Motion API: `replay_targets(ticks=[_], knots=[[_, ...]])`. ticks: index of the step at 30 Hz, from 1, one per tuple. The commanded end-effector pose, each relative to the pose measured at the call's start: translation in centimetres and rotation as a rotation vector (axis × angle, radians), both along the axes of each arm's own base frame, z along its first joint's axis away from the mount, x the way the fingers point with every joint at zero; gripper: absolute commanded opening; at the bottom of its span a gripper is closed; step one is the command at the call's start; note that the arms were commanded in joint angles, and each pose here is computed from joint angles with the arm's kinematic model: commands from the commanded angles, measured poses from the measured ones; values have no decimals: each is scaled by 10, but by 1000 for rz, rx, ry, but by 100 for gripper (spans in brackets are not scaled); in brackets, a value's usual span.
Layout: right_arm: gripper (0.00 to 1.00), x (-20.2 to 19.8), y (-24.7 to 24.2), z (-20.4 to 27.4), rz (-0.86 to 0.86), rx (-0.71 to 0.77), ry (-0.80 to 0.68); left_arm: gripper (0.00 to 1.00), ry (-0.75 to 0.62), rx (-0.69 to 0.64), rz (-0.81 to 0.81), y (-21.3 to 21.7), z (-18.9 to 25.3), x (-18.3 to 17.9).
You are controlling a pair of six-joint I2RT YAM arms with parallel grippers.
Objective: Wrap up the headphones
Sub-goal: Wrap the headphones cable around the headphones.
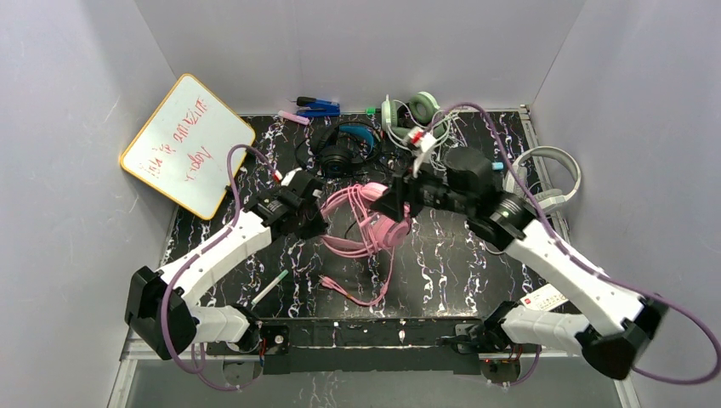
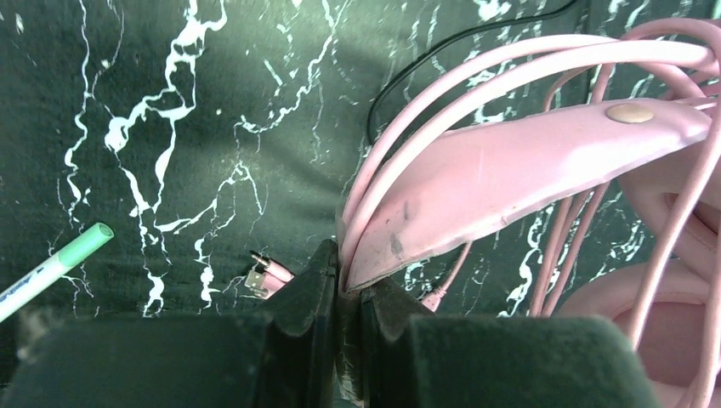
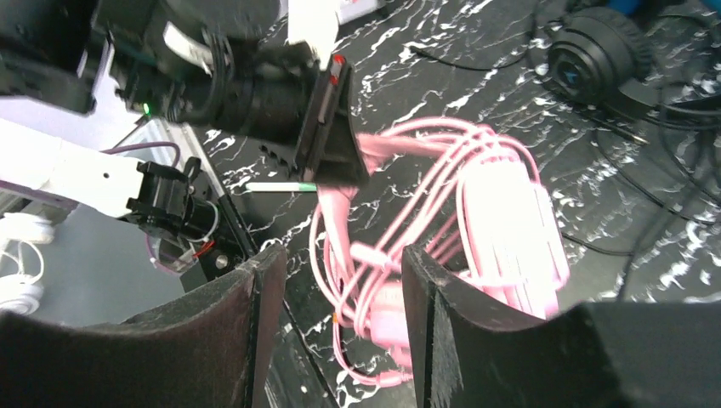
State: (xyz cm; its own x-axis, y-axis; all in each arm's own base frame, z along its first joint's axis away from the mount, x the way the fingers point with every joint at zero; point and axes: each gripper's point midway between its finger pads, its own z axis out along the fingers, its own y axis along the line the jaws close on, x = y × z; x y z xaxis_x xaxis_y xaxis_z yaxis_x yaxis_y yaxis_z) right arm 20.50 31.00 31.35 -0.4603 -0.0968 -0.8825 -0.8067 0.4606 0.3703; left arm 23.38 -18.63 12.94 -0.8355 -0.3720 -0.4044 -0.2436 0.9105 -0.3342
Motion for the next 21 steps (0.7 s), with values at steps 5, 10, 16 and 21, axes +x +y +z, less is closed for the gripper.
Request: replay_targets(ticks=[5,10,16,21], knots=[[63,-12,-72,19,-253,-1,-72,0,-138,-24,16,-2,84,20],[60,-60,-54,-2,-4,28,49,0,-162,-64,48,-4,102,23],[59,-93,-41,-35,154,-38,91,0,-148,-78,47,-12,96,30],[55,-115,-29,-53,235,-96,22,0,-135,-71,61,-11,89,41]])
